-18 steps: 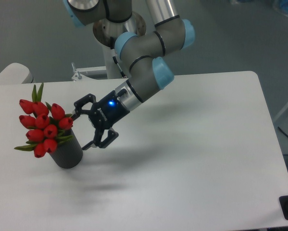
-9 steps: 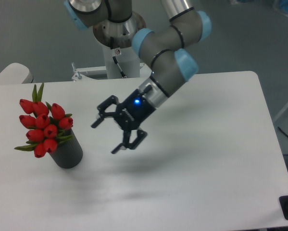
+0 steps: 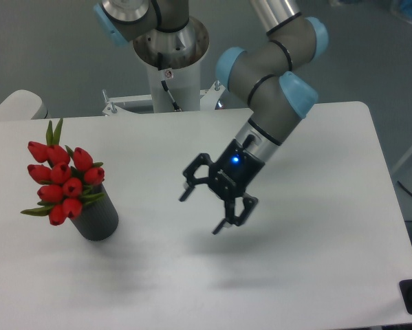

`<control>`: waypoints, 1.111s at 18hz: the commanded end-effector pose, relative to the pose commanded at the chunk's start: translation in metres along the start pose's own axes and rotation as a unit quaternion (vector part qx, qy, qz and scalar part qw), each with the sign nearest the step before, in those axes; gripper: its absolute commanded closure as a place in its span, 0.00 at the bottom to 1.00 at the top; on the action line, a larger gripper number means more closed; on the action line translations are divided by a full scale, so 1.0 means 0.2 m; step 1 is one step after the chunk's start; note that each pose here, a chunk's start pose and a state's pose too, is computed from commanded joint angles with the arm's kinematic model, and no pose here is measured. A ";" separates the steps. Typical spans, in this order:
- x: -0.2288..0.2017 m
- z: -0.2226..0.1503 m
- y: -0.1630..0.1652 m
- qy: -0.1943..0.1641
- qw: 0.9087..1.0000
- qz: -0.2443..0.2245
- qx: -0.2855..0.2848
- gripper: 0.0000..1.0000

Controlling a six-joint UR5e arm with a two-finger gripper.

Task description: Insert the flowers into the vase

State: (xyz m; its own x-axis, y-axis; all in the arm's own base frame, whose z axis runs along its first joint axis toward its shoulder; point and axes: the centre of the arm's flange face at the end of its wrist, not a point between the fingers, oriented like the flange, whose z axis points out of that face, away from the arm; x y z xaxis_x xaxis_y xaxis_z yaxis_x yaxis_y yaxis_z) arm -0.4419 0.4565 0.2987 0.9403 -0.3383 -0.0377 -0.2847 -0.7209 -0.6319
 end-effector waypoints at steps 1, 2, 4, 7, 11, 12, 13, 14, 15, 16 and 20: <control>-0.03 0.02 0.02 -0.002 1.000 -0.001 -0.015 0.00; -0.07 0.02 0.02 -0.008 1.000 0.003 -0.030 0.00; -0.14 0.01 0.04 -0.022 0.997 0.009 -0.070 0.00; -0.23 0.02 0.06 -0.037 0.990 0.021 -0.133 0.00; -0.36 0.06 0.12 -0.042 0.981 0.025 -0.188 0.00; -0.39 0.07 0.14 -0.036 0.978 0.042 -0.202 0.00; -0.41 0.08 0.15 -0.028 0.974 0.062 -0.217 0.00; -0.42 0.09 0.15 -0.020 0.970 0.073 -0.233 0.00; -0.44 0.09 0.15 -0.016 0.966 0.075 -0.246 0.00; -0.47 0.10 0.16 -0.016 0.964 0.077 -0.253 0.00; -0.55 0.12 0.18 -0.004 0.954 0.087 -0.286 0.00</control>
State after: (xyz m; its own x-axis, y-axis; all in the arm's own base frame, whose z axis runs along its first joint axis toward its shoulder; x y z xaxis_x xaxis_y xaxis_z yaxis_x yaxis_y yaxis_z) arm -0.5518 0.4823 0.2604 0.8700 -0.4805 -0.1102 -0.4902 -0.8669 -0.0906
